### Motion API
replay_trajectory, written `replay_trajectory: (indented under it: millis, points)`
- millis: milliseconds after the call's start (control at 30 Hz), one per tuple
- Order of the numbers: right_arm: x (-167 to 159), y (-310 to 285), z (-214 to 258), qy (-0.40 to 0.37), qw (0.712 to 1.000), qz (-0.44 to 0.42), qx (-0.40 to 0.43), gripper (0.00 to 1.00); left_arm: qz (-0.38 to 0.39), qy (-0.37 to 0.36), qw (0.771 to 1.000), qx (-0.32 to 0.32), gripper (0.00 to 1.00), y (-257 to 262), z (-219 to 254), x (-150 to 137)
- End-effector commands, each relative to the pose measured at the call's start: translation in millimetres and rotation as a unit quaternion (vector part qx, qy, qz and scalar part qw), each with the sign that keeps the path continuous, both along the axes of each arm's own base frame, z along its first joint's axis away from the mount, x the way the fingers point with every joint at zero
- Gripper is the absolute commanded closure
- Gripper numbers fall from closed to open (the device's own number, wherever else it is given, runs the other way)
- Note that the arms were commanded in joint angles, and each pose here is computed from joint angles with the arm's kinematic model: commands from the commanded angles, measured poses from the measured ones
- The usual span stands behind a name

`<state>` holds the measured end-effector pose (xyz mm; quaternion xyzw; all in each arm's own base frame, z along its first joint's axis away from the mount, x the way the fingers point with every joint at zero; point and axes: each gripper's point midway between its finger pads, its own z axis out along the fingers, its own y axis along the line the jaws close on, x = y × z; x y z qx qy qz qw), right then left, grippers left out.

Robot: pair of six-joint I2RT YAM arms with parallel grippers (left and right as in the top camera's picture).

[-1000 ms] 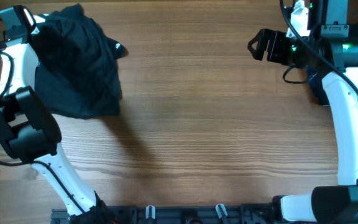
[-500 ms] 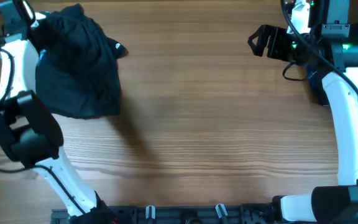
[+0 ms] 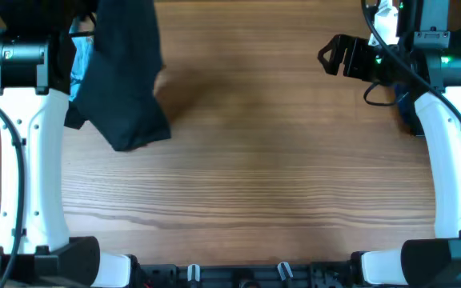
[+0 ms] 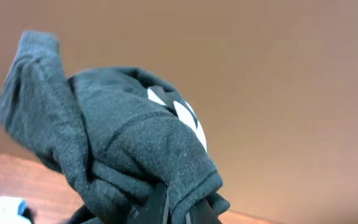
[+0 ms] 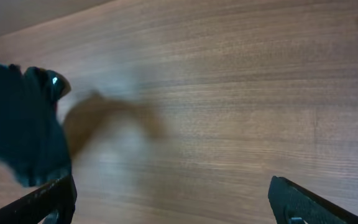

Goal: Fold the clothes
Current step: 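Lift the black T-shirt with the left gripper and drop it center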

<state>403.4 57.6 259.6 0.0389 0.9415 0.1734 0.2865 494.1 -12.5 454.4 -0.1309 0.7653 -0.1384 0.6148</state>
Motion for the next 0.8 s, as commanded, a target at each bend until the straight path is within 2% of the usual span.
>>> replay_trajectory:
  millis: [0,67,100,133,233,300,467,600,733,767]
  points:
    - [0,15,6,-0.005,0.999,0.032,0.027,0.0,-0.073,0.002,0.997,-0.034,0.96,-34,0,-1]
    - [-5,31,13,-0.016,0.995,0.085,0.055,0.0,-0.134,-0.001,0.989,-0.06,0.96,-62,5,-6]
    - [-7,38,16,-0.021,0.992,0.105,0.069,0.0,-0.188,-0.009,0.978,-0.087,0.96,-83,13,-13]
    - [-8,43,19,-0.027,0.989,0.118,0.079,0.0,-0.255,-0.028,0.958,-0.129,0.96,-105,31,-23]
    - [-6,46,23,-0.039,0.987,0.13,0.084,0.0,-0.339,-0.069,0.919,-0.19,0.96,-129,71,-43]
    - [-5,46,24,-0.043,0.987,0.13,0.083,0.0,-0.378,-0.089,0.898,-0.209,0.96,-141,92,-57]
    - [-8,58,42,-0.069,0.977,0.16,0.12,0.0,-0.467,-0.126,0.853,-0.194,0.96,-175,140,-107]
    - [-20,60,87,-0.14,0.963,0.184,0.141,0.0,-0.572,-0.143,0.793,-0.152,0.96,-198,169,-171]
    - [-30,51,125,-0.215,0.951,0.19,0.116,0.0,-0.633,-0.114,0.756,-0.122,0.96,-194,158,-196]
    - [-30,51,129,-0.224,0.949,0.191,0.114,0.0,-0.638,-0.101,0.754,-0.122,0.96,-191,153,-197]
